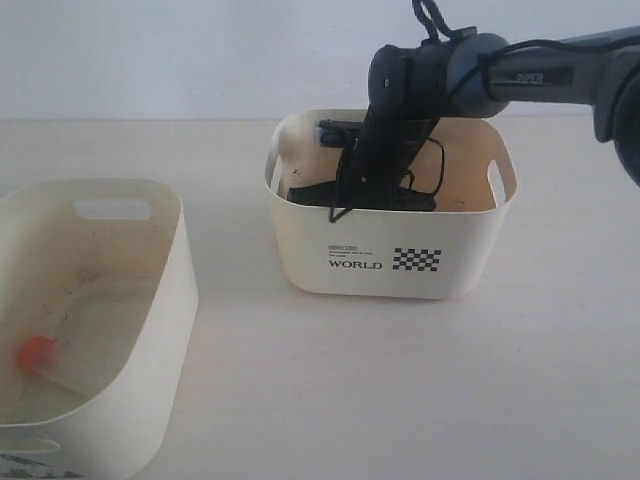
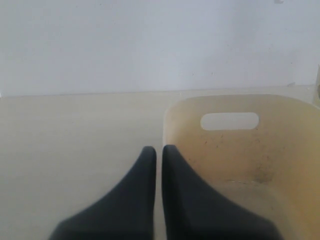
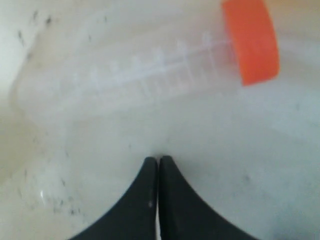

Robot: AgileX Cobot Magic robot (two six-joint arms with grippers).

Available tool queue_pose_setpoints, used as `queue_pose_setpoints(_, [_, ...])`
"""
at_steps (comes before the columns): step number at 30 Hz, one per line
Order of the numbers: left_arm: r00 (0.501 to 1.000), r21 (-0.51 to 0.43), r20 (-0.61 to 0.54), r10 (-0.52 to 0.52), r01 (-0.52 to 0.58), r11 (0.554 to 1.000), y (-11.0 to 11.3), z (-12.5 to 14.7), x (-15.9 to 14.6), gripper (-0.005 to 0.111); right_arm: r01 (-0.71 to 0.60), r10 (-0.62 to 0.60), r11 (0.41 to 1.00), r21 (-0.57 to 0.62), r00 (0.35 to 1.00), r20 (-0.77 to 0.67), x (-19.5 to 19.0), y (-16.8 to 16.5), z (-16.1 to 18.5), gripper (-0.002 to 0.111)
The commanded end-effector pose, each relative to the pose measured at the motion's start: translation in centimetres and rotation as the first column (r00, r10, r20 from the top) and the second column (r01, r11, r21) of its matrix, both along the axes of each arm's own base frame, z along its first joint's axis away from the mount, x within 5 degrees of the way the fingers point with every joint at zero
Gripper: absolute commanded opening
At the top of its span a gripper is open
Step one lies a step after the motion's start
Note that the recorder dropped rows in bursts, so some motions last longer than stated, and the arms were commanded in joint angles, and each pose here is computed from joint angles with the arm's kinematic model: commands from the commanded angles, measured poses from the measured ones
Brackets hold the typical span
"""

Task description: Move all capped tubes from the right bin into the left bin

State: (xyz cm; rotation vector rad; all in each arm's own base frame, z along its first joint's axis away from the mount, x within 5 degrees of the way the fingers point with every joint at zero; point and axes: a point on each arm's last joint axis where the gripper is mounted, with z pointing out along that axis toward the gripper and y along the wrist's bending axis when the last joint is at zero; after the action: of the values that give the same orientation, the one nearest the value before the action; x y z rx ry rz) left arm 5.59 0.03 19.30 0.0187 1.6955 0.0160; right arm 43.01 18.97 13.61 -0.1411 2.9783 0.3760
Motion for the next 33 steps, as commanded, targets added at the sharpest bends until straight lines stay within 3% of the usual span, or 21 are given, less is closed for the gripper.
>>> queue_pose_setpoints(1, [1.0, -0.007, 0.003, 0.002, -0.002, 1.0, 0.0, 0.1, 0.0, 0.004, -0.049, 0.05, 0.999, -0.011, 0.992, 0.116, -0.5, -0.6, 5.5, 0.0])
queue_pose_setpoints(8, [1.0, -0.007, 0.003, 0.002, -0.002, 1.0, 0.0, 0.1, 0.0, 0.004, -0.063, 0.069, 0.998, -0.03, 0.947, 0.314, -2.1, -1.9, 13.6, 0.0])
queue_pose_setpoints(12, [1.0, -0.007, 0.003, 0.002, -0.002, 1.0, 0.0, 0.1, 0.0, 0.004, -0.063, 0.069, 0.998, -0.029, 0.93, 0.361, -2.6, -2.2, 15.4, 0.0])
queue_pose_setpoints(20, [1.0, -0.007, 0.003, 0.002, -0.002, 1.0, 0.0, 0.1, 0.0, 0.004, -0.071, 0.083, 0.996, -0.05, 0.954, 0.288, -2.8, -2.2, 14.2, 0.0])
queue_pose_setpoints(26, [1.0, -0.007, 0.003, 0.002, -0.002, 1.0, 0.0, 0.1, 0.0, 0.004, -0.074, 0.108, 0.984, -0.163, 0.972, 0.208, -2.1, -2.7, 11.5, 0.0])
queue_pose_setpoints(31, [1.0, -0.007, 0.003, 0.002, -0.002, 1.0, 0.0, 0.1, 0.0, 0.004, -0.067, 0.096, 0.986, -0.15, 0.976, 0.194, -1.5, -2.4, 9.9, 0.001])
queue_pose_setpoints(33, [1.0, -0.007, 0.003, 0.002, -0.002, 1.0, 0.0, 0.1, 0.0, 0.004, -0.07, 0.092, 0.99, -0.125, 0.979, 0.18, -1.4, -2.1, 9.3, 0.007])
